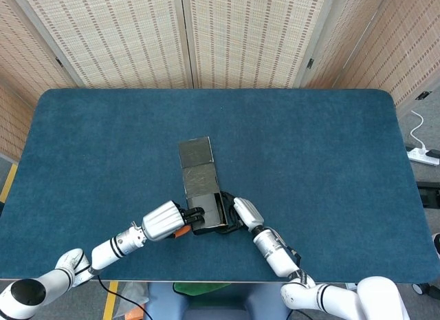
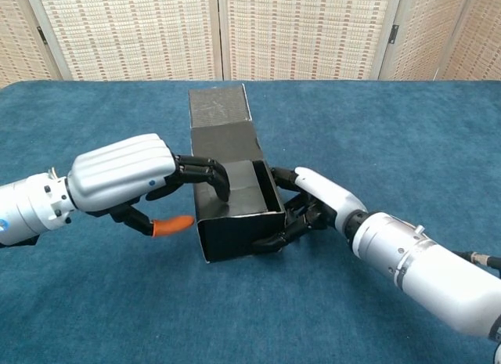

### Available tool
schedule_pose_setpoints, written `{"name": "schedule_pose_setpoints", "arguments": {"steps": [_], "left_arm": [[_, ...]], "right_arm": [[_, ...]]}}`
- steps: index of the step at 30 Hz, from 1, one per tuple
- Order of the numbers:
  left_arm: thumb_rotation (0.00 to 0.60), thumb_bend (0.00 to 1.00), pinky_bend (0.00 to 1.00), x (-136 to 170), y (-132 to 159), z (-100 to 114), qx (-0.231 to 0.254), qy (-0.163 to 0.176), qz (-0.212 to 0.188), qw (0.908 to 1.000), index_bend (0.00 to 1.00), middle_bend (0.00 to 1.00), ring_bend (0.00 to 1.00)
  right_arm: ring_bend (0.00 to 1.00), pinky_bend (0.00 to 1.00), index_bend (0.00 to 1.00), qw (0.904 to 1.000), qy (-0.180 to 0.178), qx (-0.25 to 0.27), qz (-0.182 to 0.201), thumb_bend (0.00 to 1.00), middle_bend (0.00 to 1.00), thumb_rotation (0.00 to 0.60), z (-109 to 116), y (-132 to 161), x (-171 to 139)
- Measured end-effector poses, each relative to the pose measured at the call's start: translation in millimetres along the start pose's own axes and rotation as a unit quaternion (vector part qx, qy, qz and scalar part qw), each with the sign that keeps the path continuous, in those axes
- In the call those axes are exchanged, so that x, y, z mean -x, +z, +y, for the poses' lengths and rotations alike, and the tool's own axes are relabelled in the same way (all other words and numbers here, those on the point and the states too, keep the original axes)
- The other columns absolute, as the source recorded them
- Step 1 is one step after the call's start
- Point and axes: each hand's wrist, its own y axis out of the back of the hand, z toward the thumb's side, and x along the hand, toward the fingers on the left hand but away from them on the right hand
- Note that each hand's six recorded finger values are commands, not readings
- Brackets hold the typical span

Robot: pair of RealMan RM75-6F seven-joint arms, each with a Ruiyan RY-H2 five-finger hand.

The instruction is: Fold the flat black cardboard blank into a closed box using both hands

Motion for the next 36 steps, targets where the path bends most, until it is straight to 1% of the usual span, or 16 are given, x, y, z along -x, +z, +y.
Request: {"name": "schedule_pose_setpoints", "arguments": {"steps": [3,11,14,18,24,26,32,36], "left_arm": [[0.6,0.4,0.9,1.0,-1.6,-1.5,-0.005,-0.009,-0.001,0.9999,0.39,0.39,0.81],[0.6,0.4,0.89,5.6,-4.0,-1.3,-0.01,-0.017,-0.002,0.9998,0.39,0.39,0.81],[0.6,0.4,0.89,4.6,-4.7,-0.9,-0.018,-0.019,-0.003,0.9996,0.38,0.38,0.8],[0.6,0.4,0.88,0.9,-4.6,-2.1,-0.031,-0.031,-0.006,0.999,0.38,0.37,0.78],[0.6,0.4,0.88,-5.3,-0.5,-4.1,-0.053,-0.052,-0.011,0.9971,0.39,0.38,0.78],[0.6,0.4,0.88,-6.6,0.1,-4.0,-0.062,-0.056,-0.012,0.9964,0.4,0.39,0.78],[0.6,0.4,0.88,-8.6,2.0,-4.4,-0.081,-0.071,-0.011,0.9941,0.49,0.48,0.78],[0.6,0.4,0.88,-9.5,5.9,-4.9,-0.089,-0.075,-0.011,0.9932,0.51,0.51,0.78]], "right_arm": [[0.75,1.0,0.57,1.0,0.001,-0.008,0.001,0.11,0.64,0.6,0.3,-3.1,0.8],[0.75,1.0,0.57,0.9999,0.004,-0.015,0.006,0.11,0.63,0.6,-0.6,-6.3,2.2],[0.75,1.0,0.57,0.9998,0.007,-0.016,0.009,0.11,0.63,0.6,-2.9,-5.5,1.6],[0.75,1.0,0.57,0.9997,0.01,-0.017,0.014,0.11,0.63,0.6,-4.8,-3.7,0.4],[0.75,1.0,0.57,0.9994,0.014,-0.019,0.024,0.1,0.63,0.6,-7.4,1.8,-2.1],[0.75,1.0,0.57,0.9994,0.015,-0.018,0.025,0.1,0.63,0.6,-8.0,2.5,-3.1],[0.75,1.0,0.57,0.9994,0.015,-0.016,0.028,0.1,0.63,0.6,-9.0,4.1,-5.2],[0.75,1.0,0.57,0.9993,0.015,-0.016,0.03,0.1,0.63,0.6,-11.2,5.3,-6.7]]}}
